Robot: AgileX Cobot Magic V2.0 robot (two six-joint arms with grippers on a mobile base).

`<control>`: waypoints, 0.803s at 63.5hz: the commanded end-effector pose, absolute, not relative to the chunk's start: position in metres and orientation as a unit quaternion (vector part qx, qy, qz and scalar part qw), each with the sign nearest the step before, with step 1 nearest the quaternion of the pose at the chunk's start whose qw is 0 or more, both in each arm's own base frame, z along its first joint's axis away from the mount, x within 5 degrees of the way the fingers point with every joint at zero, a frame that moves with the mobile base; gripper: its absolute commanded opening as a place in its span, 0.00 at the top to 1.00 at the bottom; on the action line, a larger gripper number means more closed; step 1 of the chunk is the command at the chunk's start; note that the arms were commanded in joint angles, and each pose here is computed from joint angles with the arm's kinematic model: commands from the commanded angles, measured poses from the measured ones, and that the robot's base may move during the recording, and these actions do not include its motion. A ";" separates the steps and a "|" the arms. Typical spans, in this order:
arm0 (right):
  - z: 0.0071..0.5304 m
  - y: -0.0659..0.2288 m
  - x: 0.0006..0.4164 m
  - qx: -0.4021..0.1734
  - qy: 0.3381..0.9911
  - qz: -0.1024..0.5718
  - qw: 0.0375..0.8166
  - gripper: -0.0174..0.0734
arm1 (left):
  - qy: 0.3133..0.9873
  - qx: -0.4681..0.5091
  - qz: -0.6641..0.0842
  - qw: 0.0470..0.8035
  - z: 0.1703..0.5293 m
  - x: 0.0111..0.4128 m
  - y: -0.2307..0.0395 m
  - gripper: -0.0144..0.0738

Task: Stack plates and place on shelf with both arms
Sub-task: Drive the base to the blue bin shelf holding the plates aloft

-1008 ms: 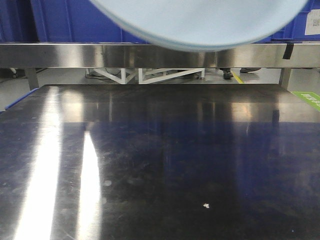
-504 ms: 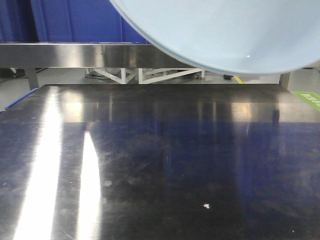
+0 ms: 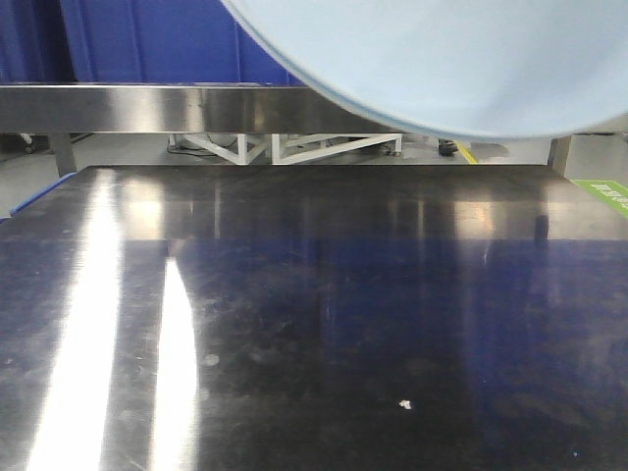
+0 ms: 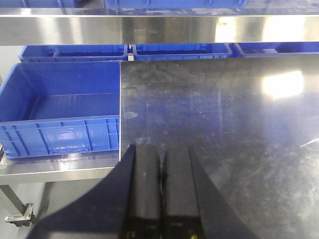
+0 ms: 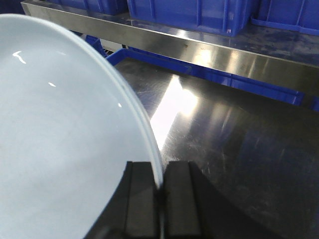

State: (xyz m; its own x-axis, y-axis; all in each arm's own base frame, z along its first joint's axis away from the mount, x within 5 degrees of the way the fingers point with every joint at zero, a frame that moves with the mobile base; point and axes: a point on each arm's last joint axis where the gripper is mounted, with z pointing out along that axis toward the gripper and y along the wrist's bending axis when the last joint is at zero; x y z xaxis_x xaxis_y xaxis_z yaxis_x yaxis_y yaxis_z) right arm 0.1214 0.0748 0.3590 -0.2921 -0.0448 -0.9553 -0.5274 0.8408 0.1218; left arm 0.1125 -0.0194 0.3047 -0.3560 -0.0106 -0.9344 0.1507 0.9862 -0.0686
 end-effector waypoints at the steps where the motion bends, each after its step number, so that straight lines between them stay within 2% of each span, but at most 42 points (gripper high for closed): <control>1: 0.378 0.073 0.122 -0.163 0.738 0.225 0.615 0.74 | 0.791 0.037 -0.082 0.605 0.320 0.114 -0.020 0.74; 51: 0.378 0.073 0.122 -0.163 0.738 0.225 0.615 0.74 | 0.791 0.037 -0.082 0.605 0.320 0.114 -0.020 0.74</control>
State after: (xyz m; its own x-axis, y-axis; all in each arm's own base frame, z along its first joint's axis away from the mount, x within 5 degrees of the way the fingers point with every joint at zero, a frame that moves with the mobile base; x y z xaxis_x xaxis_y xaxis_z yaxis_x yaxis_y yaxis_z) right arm 0.1214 0.0748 0.3590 -0.2921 -0.0448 -0.9553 -0.5274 0.8408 0.1218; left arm 0.1125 -0.0194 0.3047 -0.3560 -0.0106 -0.9344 0.1507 0.9862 -0.0686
